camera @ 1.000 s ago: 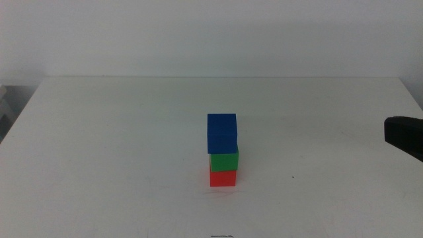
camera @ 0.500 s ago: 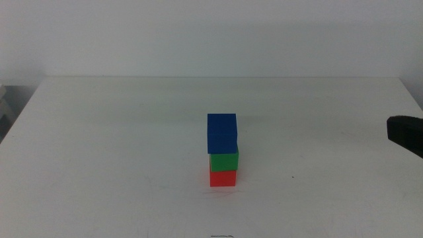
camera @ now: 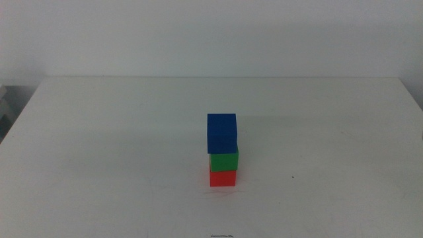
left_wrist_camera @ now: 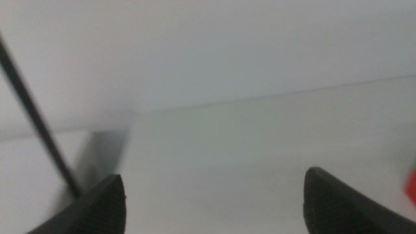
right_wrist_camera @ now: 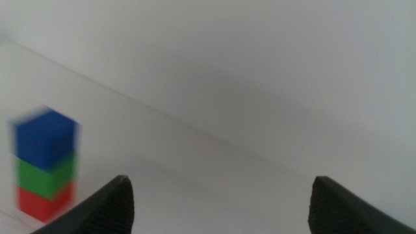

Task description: Stack red cubes first, then green, then blue cubes in a specific spot.

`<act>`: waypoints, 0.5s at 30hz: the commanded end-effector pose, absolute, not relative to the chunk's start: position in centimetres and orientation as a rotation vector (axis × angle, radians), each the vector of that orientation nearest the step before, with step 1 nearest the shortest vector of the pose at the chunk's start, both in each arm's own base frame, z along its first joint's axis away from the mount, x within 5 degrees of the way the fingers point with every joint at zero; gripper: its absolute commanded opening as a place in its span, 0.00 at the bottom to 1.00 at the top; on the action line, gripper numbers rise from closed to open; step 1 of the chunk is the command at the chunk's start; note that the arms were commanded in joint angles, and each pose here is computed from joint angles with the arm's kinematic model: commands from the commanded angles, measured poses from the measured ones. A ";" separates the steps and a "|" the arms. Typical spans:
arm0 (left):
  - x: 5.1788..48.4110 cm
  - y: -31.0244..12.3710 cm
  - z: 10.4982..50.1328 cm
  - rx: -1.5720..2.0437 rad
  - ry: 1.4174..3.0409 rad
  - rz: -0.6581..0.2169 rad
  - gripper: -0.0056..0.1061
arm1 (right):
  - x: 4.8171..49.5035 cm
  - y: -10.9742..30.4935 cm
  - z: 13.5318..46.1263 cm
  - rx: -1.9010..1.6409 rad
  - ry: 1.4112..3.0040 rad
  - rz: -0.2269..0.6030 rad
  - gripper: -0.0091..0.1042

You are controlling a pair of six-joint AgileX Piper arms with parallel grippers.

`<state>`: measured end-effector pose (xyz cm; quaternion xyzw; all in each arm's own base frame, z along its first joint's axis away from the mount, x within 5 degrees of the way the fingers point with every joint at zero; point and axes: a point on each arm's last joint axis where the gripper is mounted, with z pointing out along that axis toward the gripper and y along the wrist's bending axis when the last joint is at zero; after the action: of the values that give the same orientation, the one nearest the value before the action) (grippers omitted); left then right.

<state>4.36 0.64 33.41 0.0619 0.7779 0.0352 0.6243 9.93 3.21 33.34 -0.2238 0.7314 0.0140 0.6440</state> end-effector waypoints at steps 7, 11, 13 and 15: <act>4.3 -0.4 28.5 0.129 1.566 -0.090 0.89 | 7.6 0.9 27.1 -0.361 1.671 -0.153 0.83; 4.3 -0.4 25.8 0.122 1.532 -0.083 0.89 | 6.5 0.7 24.5 -0.368 1.664 -0.183 0.83; 4.5 -0.3 24.4 0.097 1.557 -0.060 0.89 | 6.2 0.6 23.3 -0.383 1.664 -0.205 0.83; 4.5 -0.2 23.5 0.044 1.572 -0.060 0.89 | 6.0 0.6 22.1 -0.396 1.668 -0.220 0.83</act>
<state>4.74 -0.16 22.40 0.0354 0.7459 -0.0163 0.6649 5.99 0.70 21.15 -0.1757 0.7653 -0.0744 0.6147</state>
